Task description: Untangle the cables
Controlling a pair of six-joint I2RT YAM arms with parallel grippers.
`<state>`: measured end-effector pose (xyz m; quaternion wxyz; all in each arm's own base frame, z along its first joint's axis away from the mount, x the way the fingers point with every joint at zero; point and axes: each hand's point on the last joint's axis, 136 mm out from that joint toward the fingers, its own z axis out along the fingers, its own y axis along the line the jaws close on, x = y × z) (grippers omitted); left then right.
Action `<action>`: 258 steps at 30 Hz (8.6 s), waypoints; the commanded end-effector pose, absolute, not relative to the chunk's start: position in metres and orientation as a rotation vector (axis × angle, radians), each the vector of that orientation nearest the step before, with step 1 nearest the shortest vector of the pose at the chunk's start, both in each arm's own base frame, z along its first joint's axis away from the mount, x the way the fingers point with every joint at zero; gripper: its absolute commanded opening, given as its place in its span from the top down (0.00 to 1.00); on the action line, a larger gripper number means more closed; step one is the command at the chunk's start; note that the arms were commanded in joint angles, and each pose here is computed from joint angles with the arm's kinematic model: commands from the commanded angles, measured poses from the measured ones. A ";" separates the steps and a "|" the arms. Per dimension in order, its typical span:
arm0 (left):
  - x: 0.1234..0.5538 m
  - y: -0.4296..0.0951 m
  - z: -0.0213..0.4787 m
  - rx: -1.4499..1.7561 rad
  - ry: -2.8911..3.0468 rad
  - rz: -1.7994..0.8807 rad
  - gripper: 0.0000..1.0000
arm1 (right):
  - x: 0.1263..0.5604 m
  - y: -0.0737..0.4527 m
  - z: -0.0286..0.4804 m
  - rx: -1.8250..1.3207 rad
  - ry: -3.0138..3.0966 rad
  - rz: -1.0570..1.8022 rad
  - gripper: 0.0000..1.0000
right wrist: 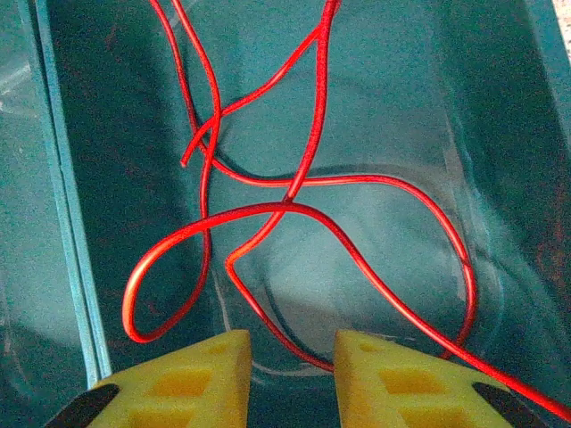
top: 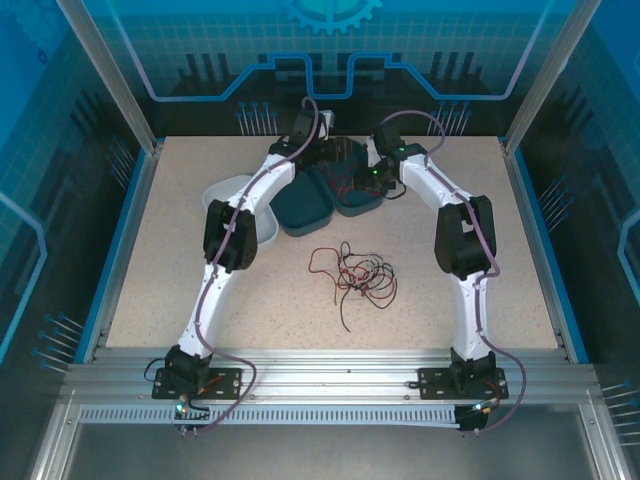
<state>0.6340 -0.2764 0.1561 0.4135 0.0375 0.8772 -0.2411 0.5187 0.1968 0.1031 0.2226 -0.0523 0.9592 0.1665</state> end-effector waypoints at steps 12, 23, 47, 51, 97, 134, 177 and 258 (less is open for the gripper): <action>0.558 -0.245 0.300 0.122 2.007 -0.604 0.01 | 0.494 0.110 0.185 0.081 2.498 0.305 0.63; 0.468 -0.203 0.298 -0.039 1.995 -0.663 0.01 | 0.517 0.103 0.139 0.034 2.528 0.368 0.54; 0.365 -0.165 0.239 -0.115 2.163 -0.667 0.01 | 0.556 0.175 0.106 -0.320 2.558 0.273 0.97; 0.358 -0.167 0.228 -0.129 2.177 -0.702 0.01 | 0.555 0.185 0.084 -0.414 2.608 0.152 0.98; 0.314 -0.115 0.201 -0.396 2.186 -0.599 0.01 | 0.300 0.240 0.159 -0.477 2.643 0.087 0.60; 0.291 -0.057 0.158 -0.713 2.167 -0.480 0.01 | 0.275 0.300 0.037 -1.147 2.818 -0.168 0.62; 0.308 -0.156 0.240 -0.230 2.156 -0.916 0.01 | 0.229 0.189 0.420 -0.520 2.010 0.347 1.00; 0.300 -0.118 0.261 -0.129 2.016 -0.395 0.01 | 0.533 0.189 0.294 -0.286 2.301 0.074 1.00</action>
